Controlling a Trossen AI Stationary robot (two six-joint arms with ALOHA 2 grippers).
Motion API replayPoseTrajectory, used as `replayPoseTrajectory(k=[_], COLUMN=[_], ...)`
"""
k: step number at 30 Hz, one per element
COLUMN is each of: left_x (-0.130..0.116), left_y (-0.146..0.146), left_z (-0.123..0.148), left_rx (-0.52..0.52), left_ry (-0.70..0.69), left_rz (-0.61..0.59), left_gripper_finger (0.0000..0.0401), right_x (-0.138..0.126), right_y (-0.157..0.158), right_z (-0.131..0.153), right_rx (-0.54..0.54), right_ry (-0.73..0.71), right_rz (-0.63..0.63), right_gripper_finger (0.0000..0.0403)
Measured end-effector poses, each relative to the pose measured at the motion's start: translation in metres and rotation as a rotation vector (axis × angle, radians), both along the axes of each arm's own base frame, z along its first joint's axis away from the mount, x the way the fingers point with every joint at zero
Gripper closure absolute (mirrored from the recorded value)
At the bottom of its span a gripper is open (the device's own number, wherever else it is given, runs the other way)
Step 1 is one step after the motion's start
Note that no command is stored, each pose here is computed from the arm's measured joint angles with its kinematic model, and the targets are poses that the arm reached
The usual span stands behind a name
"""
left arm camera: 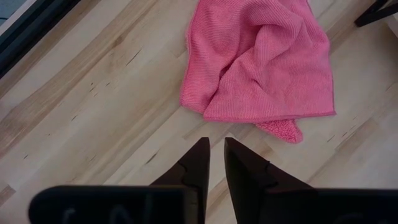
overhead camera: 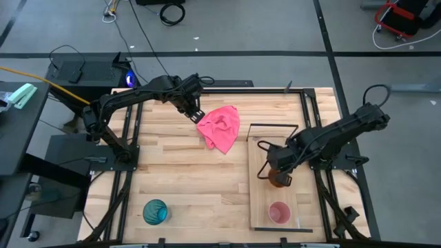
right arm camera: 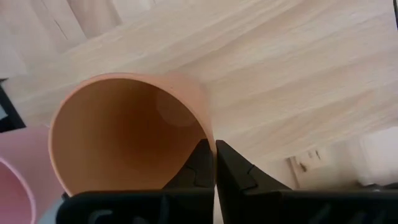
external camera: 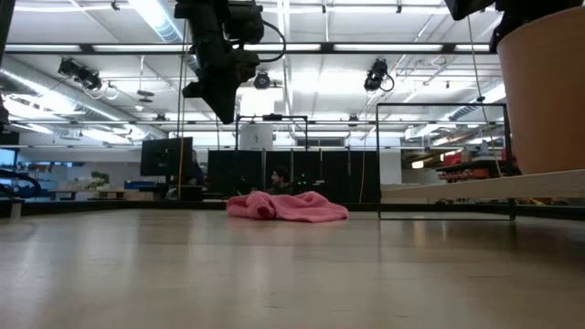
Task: Stack small to large cups/mugs on shelf
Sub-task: Put the orange cup on the shelf
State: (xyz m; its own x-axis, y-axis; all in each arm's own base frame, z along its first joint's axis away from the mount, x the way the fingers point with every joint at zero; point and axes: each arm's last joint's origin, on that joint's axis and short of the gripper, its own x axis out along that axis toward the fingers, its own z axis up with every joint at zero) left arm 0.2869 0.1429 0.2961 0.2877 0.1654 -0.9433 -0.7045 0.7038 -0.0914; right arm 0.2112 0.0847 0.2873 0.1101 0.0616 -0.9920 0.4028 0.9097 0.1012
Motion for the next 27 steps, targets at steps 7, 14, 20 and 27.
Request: replayPoseTrajectory(k=[7,14,20,27], left_x=[-0.0001,-0.0001,0.0000,-0.0002], left_y=[0.0001,0.0000,-0.0001,0.0000], left_z=[0.0000,0.0000,0.0000,0.0000], left_rx=[0.000,0.000,-0.001,-0.001], left_ry=[0.000,0.001,0.001,0.001], left_rz=[0.001,0.000,0.000,0.001], left_gripper_finger=[0.0344,0.0340,0.0345,0.0336], right_x=[0.0025,0.0015,0.0015,0.0015], right_y=[0.0024,0.0019,0.0019,0.0019], right_z=[-0.0033,-0.0022,-0.0022,-0.0021], right_rx=[-0.004,-0.005,-0.005,-0.004], right_ry=[0.014,0.010,0.010,0.010], right_rz=[0.005,0.005,0.005,-0.003], right_gripper_finger=[0.0400,0.0379,0.0352,0.0334])
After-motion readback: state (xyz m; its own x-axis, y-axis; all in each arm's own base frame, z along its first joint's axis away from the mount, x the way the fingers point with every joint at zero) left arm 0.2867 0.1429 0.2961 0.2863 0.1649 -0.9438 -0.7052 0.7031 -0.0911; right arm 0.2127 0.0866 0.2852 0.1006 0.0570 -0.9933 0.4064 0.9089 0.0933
